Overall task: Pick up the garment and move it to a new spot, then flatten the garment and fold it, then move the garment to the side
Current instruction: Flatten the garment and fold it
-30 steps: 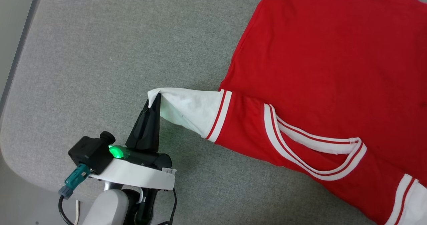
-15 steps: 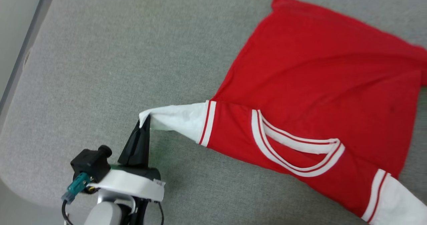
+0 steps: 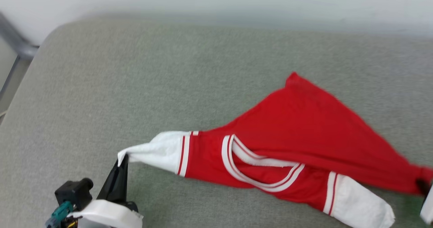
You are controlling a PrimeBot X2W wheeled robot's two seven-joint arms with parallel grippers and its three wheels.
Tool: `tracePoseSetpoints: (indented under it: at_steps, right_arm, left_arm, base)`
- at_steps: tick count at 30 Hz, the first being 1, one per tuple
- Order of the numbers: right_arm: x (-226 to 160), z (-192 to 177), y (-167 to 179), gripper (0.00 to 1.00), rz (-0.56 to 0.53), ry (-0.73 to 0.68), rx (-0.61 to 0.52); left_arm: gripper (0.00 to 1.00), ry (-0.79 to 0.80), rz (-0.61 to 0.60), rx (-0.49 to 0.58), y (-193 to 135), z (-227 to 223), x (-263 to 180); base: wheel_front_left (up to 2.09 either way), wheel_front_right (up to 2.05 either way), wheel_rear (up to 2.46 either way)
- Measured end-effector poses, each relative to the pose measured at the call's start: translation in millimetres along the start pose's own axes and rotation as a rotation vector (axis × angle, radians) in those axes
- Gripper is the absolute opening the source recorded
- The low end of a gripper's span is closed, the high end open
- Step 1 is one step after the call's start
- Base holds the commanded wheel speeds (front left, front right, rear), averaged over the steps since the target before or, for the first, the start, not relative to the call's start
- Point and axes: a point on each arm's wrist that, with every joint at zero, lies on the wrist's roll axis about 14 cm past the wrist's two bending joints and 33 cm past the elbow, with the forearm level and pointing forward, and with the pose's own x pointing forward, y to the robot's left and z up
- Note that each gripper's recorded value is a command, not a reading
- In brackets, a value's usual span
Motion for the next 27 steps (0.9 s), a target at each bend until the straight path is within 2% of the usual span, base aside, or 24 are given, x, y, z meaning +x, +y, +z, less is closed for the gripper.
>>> tracePoseSetpoints:
  at_steps: [2, 3, 4, 6, 13, 14, 15, 16, 18, 22, 27]
  right_arm:
    - [-17.6, -24.1, -9.3, 0.00, -0.020, 0.007, 0.044]
    - [-17.6, -24.1, -9.3, 0.00, -0.020, 0.007, 0.044]
    - [-33.9, -50.6, -16.8, 0.00, -0.040, 0.029, 0.082]
    - [-47.6, -72.1, -21.2, 0.00, -0.055, 0.042, 0.122]
    - [-75.0, -127.6, -24.4, 0.00, -0.068, 0.109, 0.216]
    - [-74.7, -129.8, -22.9, 0.05, -0.063, 0.108, 0.226]
    - [-73.6, -127.8, -19.9, 0.45, -0.050, 0.088, 0.243]
    - [-72.0, -122.9, -17.0, 1.00, -0.042, 0.059, 0.243]
    - [-68.3, -106.8, -11.3, 1.00, -0.031, -0.028, 0.229]
    - [-63.1, -49.3, 2.9, 1.00, 0.001, -0.289, 0.183]
    - [-54.4, 1.1, 24.0, 1.00, 0.067, -0.473, 0.096]
  left_arm:
    - [0.00, 0.006, -0.008, -0.003, -1.4, -1.4, -4.4]
    - [0.00, 0.006, -0.008, -0.003, -1.4, -1.4, -4.4]
    - [0.00, 0.013, -0.014, -0.010, -3.2, -2.8, -7.9]
    - [0.00, 0.022, -0.024, -0.007, -4.9, -4.6, -10.5]
    - [0.00, 0.035, -0.074, 0.005, -16.2, -5.4, -11.8]
    - [0.00, 0.037, -0.077, 0.006, -17.3, -6.2, -11.2]
    - [0.00, 0.040, -0.080, 0.006, -18.3, -6.6, -10.2]
    - [0.00, 0.043, -0.080, 0.006, -18.7, -7.3, -9.5]
    - [0.00, 0.049, -0.081, 0.007, -19.2, -9.2, -8.7]
    - [0.00, 0.051, -0.086, 0.005, -22.6, -9.3, -5.4]
    - [0.00, 0.041, -0.088, 0.005, -24.7, -6.8, -1.2]
  base:
    - [0.00, 0.00, 0.00]
    - [0.00, 0.00, 0.00]
    - [0.00, 0.00, 0.00]
    - [0.00, 0.00, 0.00]
    - [0.00, 0.00, 0.00]
    - [0.00, 0.00, 0.00]
    - [0.00, 0.00, 0.00]
    - [0.00, 0.00, 0.00]
    - [0.00, 0.00, 0.00]
    - [0.00, 0.00, 0.00]
    - [0.00, 0.00, 0.00]
